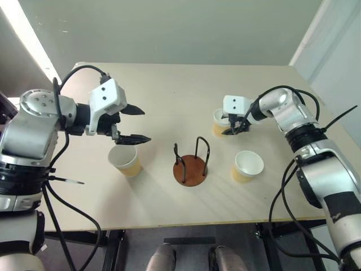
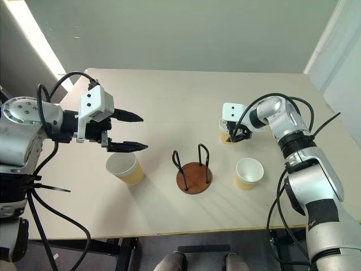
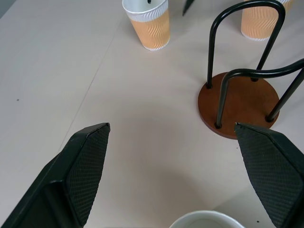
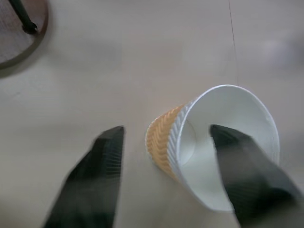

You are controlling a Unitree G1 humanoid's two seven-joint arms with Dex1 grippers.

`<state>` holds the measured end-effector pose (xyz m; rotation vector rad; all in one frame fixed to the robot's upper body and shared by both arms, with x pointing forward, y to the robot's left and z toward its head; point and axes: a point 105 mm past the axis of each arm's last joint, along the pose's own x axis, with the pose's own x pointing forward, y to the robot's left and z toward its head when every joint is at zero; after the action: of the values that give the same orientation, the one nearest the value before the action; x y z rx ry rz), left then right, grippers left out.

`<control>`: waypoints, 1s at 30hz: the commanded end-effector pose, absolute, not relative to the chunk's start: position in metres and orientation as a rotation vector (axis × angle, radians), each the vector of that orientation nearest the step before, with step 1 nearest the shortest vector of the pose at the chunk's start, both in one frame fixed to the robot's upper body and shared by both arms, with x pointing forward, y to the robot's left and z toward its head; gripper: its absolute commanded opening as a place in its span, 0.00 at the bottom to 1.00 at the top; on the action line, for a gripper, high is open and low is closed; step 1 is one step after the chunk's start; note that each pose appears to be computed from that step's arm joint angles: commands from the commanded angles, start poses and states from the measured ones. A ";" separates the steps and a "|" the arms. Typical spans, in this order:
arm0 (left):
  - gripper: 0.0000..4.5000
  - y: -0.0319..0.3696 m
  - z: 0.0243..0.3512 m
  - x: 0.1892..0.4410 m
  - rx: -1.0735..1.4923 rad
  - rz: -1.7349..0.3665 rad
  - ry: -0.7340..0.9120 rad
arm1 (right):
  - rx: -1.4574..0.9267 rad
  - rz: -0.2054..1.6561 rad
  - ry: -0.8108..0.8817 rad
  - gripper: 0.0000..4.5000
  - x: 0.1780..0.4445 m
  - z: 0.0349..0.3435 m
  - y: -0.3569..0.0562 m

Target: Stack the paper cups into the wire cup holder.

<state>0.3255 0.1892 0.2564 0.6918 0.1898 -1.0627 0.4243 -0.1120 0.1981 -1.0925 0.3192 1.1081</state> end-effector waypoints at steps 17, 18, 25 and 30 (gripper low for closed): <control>1.00 0.187 0.268 0.321 0.708 -1.099 0.154 | -0.987 1.244 0.148 0.01 0.372 0.286 -0.110; 1.00 0.187 0.268 0.321 0.706 -1.103 0.152 | -0.990 1.246 0.128 0.01 0.366 0.293 -0.110; 1.00 0.187 0.265 0.322 0.701 -1.110 0.157 | -1.058 1.370 -0.044 0.01 0.296 0.332 -0.078; 1.00 0.183 0.261 0.323 0.712 -1.141 0.156 | -1.099 1.437 -0.108 0.01 0.276 0.332 -0.052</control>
<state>0.3242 0.1864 0.2501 0.6712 0.1992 -1.1331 0.2882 -0.0619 0.3216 -1.0586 -0.0410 1.4255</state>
